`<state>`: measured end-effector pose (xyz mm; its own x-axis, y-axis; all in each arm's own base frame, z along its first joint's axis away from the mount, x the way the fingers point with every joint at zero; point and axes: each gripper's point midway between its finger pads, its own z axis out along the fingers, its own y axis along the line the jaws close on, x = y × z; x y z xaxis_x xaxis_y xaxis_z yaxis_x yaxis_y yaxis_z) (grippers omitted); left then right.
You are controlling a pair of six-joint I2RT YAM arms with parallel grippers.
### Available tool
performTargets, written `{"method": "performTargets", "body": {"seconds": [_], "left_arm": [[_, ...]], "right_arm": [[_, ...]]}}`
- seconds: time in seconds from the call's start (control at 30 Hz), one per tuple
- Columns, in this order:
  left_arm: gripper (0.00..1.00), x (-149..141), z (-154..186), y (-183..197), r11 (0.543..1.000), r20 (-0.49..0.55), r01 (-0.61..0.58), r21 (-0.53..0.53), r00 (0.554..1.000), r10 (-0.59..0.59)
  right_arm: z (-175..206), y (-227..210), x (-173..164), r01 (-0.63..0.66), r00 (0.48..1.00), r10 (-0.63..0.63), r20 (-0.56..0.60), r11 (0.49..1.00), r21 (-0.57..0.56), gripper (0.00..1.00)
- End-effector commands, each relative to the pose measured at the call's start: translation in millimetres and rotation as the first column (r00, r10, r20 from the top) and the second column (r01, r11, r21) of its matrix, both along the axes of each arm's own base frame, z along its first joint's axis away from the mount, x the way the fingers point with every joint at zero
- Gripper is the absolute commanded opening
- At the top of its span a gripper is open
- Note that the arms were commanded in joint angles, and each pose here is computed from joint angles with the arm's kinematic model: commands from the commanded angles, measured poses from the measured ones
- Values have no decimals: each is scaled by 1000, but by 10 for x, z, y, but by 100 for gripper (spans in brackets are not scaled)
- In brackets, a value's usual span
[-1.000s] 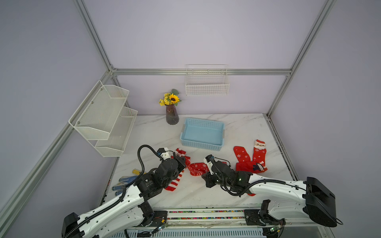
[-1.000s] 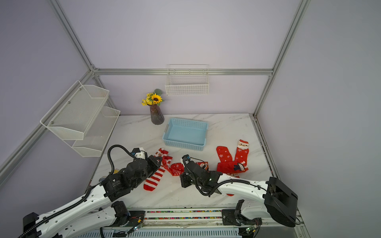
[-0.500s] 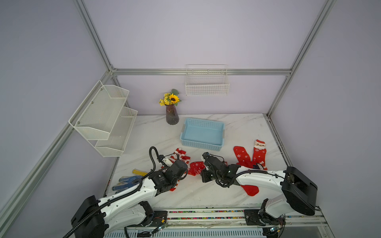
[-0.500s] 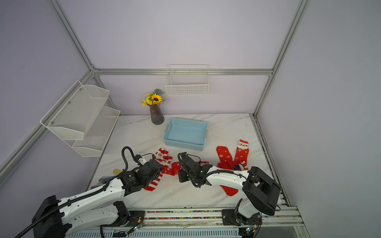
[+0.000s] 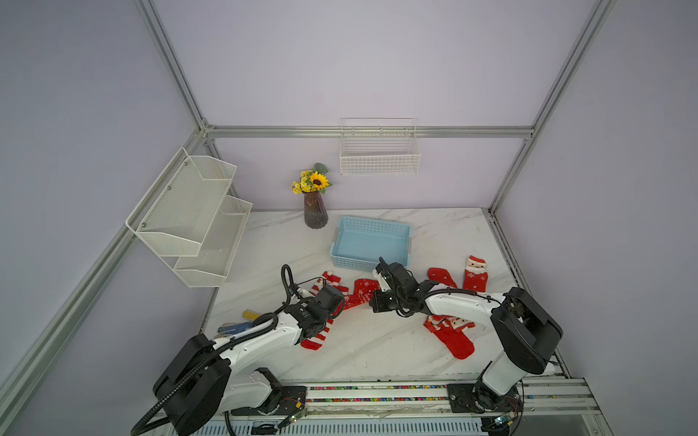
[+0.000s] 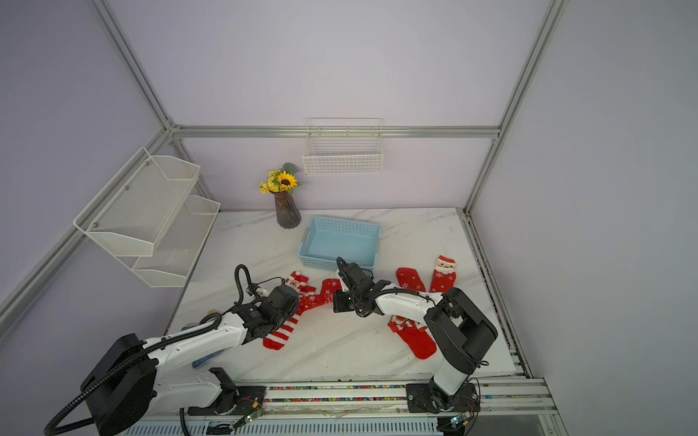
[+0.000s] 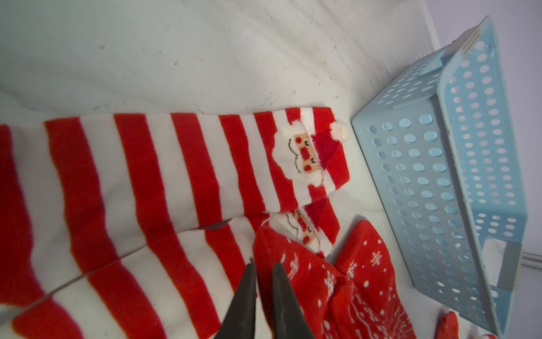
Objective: Place the socks together as a pair
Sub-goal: Move the sock to the center of the board.
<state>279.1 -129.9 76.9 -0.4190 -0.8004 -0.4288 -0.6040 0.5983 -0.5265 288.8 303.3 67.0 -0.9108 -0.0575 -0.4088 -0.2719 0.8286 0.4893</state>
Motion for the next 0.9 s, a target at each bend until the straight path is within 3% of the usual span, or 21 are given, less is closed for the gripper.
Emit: {"method": "performTargets", "body": {"seconds": [0.0,0.13,0.3,0.37,0.43,0.6,0.73,0.87], "left_arm": [[37,241,209,-70,1000,63,7,-28,998,-5],[57,344,276,-32,998,68,52,19,996,-54],[69,408,437,48,970,88,179,168,977,-195],[72,408,476,48,925,55,273,262,953,-297],[74,393,503,-8,846,1,401,351,903,-429],[74,240,470,-118,722,-96,576,384,803,-589],[74,102,668,-349,628,-49,658,416,706,-707],[74,8,936,-474,590,26,660,465,656,-754]], "right_arm": [[87,19,148,-2,1000,2,2,999,36,0],[68,-28,267,20,1000,-19,-14,999,43,0],[152,-36,335,30,999,-29,-18,996,79,0],[170,-34,348,36,999,-34,-22,996,87,0],[184,-28,352,36,999,-33,-30,994,99,0],[167,-29,346,43,998,-38,-48,993,109,0],[260,-56,284,45,998,-38,-54,992,120,0],[473,-73,58,66,995,-54,-79,985,161,0]]}}
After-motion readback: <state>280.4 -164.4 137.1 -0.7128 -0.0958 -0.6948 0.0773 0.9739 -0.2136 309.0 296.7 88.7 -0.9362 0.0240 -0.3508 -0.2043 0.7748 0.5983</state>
